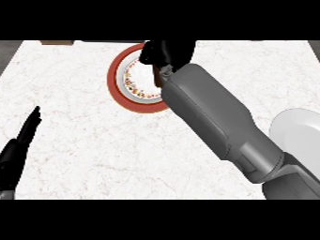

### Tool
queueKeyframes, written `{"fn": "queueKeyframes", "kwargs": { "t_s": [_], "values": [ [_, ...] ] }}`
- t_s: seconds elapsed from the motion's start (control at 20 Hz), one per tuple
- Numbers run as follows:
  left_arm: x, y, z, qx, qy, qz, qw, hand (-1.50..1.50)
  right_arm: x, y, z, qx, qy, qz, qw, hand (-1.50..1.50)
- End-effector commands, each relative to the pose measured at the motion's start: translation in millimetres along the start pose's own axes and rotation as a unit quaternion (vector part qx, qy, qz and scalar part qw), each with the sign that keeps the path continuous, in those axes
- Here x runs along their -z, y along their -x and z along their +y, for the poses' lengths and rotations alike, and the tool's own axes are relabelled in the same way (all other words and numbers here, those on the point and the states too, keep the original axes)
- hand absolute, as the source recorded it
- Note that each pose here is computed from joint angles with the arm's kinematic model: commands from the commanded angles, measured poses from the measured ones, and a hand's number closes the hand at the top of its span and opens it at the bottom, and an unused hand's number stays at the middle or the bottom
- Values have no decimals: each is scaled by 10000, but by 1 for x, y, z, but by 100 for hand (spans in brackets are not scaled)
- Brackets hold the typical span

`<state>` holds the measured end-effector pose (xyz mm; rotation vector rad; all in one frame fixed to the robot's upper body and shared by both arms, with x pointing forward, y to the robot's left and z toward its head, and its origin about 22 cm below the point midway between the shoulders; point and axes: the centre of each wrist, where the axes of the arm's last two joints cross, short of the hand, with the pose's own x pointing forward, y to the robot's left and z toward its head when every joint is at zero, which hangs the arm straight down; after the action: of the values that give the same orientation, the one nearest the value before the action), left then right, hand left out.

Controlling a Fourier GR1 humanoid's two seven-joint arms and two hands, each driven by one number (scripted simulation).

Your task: Pick the sweet potato from the plate and place it in the plate

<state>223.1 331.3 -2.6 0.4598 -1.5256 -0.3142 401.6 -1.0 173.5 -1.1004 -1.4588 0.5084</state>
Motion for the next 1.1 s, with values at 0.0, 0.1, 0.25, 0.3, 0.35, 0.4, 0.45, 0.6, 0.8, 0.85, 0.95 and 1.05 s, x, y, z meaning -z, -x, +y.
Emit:
{"fn": "queueKeyframes", "kwargs": {
  "t_s": [0.0,0.1,0.25,0.3,0.35,0.4,0.45,0.6,0.8,0.85,0.95,1.05],
  "values": [
    [8,-2,-6,45,105,-166,9998,0,9,-4,7,-12,-331,326,9989,150],
    [10,-17,-10,-72,177,-201,9996,0,16,8,16,-89,-462,471,9978,150],
    [15,-14,-4,10,228,-237,9995,0,19,16,24,-72,-475,610,9970,150],
    [6,-5,2,-59,157,-214,9996,0,22,31,31,-59,-629,634,9960,150],
    [8,-14,-6,4,249,-197,9995,0,17,41,40,-98,-650,651,9957,150],
    [12,-17,-21,-54,240,-243,9994,0,27,21,23,135,-727,671,9950,150],
    [16,-26,-14,1,111,-349,9993,0,26,37,33,-6,-886,657,9939,150],
    [22,-19,-13,-18,320,-281,9991,0,24,48,39,761,-373,1367,9870,150],
    [23,-27,-28,-9,348,-499,9982,0,25,72,52,707,-495,1735,9811,-150],
    [28,-29,-14,-3,328,-367,9988,0,25,67,49,751,-451,1640,9826,-150],
    [19,-25,-17,9,403,-408,9984,0,22,75,54,927,-300,1530,9834,-150],
    [12,-26,-22,-53,440,-370,9983,0,28,63,46,1191,80,1425,9826,-150]
  ]
}}
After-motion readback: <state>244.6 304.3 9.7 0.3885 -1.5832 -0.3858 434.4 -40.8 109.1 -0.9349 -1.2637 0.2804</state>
